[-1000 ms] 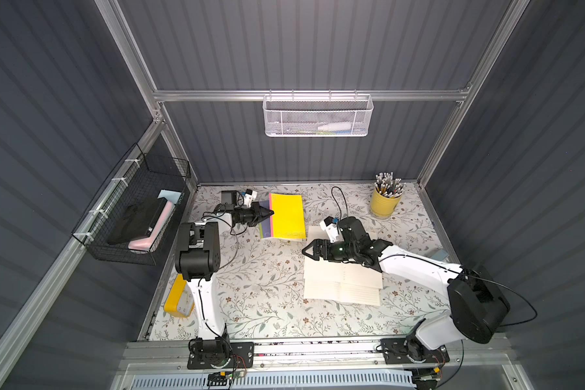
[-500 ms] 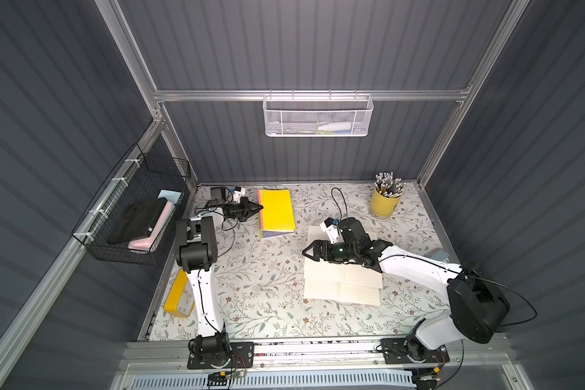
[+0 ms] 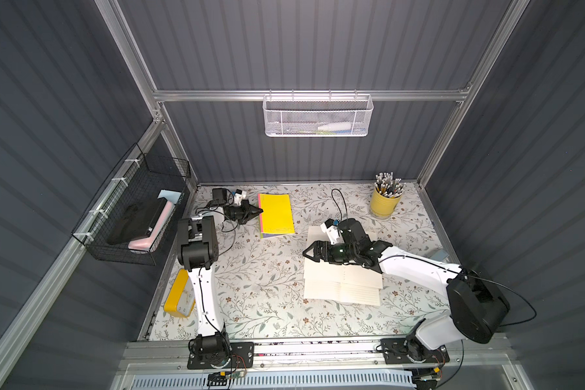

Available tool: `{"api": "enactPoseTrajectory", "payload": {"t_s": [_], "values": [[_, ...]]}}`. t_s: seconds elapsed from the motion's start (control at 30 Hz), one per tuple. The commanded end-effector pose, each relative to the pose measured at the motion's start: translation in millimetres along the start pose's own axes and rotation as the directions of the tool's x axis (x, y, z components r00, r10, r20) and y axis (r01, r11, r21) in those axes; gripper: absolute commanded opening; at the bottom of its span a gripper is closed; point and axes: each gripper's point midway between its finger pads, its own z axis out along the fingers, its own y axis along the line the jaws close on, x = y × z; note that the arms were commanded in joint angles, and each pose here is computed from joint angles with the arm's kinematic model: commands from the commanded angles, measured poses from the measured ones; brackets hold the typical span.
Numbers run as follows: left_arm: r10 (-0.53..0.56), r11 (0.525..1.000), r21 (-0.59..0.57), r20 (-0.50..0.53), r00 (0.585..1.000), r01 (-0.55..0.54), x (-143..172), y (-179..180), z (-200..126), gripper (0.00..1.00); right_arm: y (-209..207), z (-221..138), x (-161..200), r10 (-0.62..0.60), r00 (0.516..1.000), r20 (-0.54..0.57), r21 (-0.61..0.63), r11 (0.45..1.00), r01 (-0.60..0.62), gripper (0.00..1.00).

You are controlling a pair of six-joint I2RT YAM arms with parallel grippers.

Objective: Close the notebook
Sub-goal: Place the notebook at the notebook.

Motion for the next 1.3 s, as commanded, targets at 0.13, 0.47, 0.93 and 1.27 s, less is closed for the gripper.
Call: {"api": "enactPoseTrajectory", "payload": {"t_s": [0.13,0.47,0.93,1.27], "values": [[-0.029,0.999,-0.042,0.037,0.999,0.030,-2,22,1,0.00,-8,1,2,0.014,1.000,0.014,0.018,1.000,-0.015,0.96],[-0.052,0.998,-0.045,0.034,0.998,0.053,-2,30,6,0.00,-9,3,3,0.014,1.000,0.003,0.018,1.000,-0.014,0.96],[-0.041,0.995,-0.090,0.001,0.999,0.041,2,38,5,0.19,-20,-36,-47,-0.001,0.967,0.256,0.139,0.990,-0.036,0.98],[-0.026,0.995,-0.097,0.005,1.000,0.027,-4,30,0,0.28,-23,-43,-73,-0.020,0.972,0.232,0.135,0.991,-0.012,0.99]]}}
